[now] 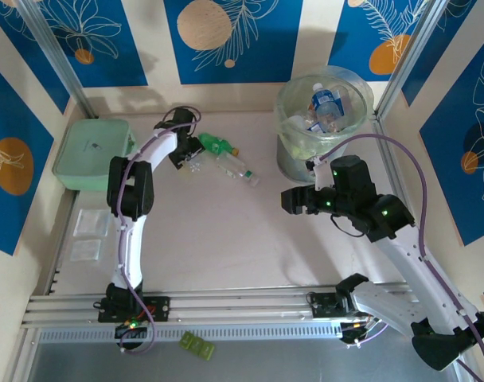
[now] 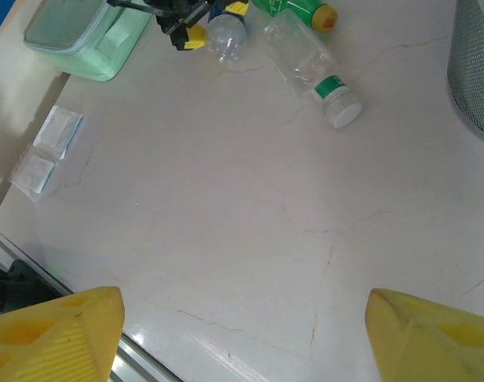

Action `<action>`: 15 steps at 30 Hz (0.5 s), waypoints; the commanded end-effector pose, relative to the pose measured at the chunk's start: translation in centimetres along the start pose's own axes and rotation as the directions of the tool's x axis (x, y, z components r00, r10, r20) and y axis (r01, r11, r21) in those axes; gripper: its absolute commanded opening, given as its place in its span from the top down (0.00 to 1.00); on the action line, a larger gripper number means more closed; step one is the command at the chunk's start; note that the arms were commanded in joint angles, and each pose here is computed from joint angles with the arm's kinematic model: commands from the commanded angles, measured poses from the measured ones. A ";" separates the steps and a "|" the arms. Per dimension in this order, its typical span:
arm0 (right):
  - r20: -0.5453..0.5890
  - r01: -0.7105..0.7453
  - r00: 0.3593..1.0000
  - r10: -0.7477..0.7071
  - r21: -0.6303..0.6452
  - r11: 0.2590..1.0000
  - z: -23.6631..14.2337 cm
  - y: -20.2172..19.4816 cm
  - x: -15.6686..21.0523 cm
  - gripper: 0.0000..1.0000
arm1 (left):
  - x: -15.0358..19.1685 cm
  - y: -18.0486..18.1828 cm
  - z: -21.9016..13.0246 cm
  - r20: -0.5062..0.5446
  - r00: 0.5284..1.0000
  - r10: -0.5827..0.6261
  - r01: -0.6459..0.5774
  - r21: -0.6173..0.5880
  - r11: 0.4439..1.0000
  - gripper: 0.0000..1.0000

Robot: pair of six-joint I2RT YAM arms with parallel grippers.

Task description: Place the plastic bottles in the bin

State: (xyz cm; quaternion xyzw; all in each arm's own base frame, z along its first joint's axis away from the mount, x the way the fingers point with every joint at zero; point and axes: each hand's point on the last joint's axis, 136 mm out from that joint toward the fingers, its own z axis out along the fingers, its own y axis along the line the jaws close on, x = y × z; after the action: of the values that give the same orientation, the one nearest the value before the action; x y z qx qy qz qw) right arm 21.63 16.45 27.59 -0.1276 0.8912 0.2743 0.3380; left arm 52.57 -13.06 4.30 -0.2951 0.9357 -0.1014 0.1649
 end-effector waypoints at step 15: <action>0.026 -0.013 1.000 0.015 -0.052 0.999 -0.5 1.2 -0.7 0.20 | -0.5 2.2 -1.7 0.030 1.000 -0.005 0.006 -0.023 1.000 0.44</action>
State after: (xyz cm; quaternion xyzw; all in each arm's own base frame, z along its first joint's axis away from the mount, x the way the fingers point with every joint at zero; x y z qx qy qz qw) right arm 21.65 16.61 27.75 -0.1250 0.8896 0.2802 0.3382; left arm 52.25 -12.23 3.51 -0.2976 0.9349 -0.0980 0.1670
